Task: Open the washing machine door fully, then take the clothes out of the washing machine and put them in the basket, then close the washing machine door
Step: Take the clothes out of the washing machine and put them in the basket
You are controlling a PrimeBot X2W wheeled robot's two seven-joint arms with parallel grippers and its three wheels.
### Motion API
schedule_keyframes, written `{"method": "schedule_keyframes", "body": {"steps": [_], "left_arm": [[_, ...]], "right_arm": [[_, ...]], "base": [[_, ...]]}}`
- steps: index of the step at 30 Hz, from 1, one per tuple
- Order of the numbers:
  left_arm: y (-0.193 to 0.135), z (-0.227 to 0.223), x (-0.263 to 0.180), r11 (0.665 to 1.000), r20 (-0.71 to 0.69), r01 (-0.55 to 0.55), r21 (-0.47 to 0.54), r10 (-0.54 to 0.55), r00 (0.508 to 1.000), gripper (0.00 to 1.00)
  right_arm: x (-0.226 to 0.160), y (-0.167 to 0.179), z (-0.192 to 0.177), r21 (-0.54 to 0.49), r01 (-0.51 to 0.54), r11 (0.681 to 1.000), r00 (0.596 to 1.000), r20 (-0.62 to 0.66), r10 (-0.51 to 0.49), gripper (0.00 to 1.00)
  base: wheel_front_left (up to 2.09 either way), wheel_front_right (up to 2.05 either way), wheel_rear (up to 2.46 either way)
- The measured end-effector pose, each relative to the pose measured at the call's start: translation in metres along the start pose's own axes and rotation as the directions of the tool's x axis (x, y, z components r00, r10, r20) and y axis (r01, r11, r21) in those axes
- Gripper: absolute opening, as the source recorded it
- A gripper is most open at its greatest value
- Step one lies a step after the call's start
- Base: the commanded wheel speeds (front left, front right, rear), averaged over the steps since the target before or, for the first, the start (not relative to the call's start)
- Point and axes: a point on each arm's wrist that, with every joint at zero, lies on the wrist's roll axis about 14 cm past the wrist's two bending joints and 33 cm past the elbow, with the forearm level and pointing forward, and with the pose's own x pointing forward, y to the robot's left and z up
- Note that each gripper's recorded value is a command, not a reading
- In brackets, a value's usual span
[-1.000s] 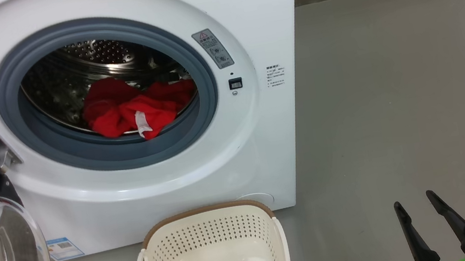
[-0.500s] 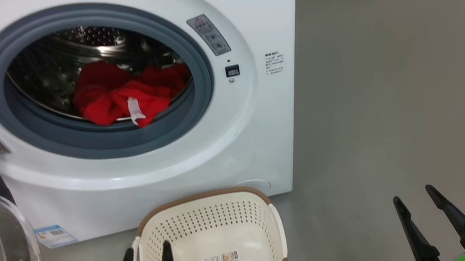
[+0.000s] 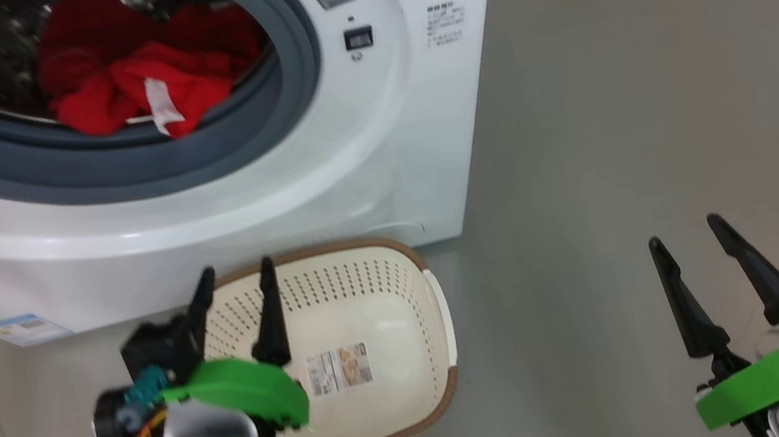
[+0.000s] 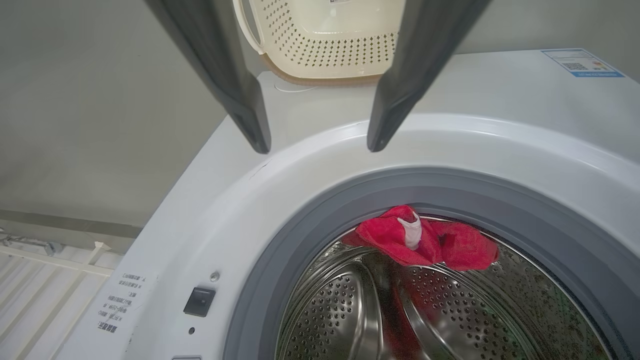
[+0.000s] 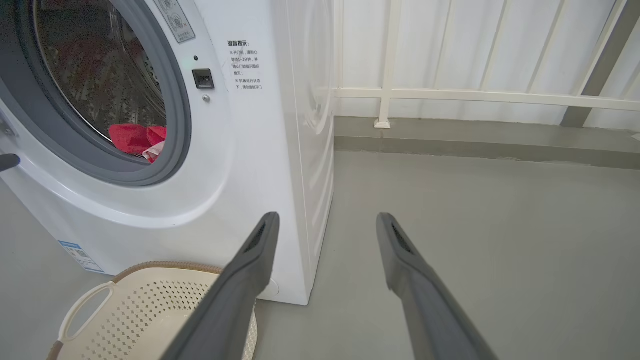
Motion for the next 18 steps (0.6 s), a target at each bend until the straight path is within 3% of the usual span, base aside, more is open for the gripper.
{"method": "schedule_keyframes", "body": {"steps": [6,18], "left_arm": [[0.006,-0.014,0.049,1.000,-0.057,0.010,-0.022,-0.012,0.998,1.00],[0.019,0.006,0.138,0.999,0.002,0.011,-0.030,-0.011,1.000,1.00]], "right_arm": [[0.018,-0.007,-0.008,0.005,0.016,1.000,1.000,-0.014,-0.016,1.00],[0.034,-0.017,-0.032,0.031,0.042,0.999,0.997,-0.071,-0.040,1.00]], "base": [[0.00,0.00,0.00],[0.00,0.00,0.00]]}}
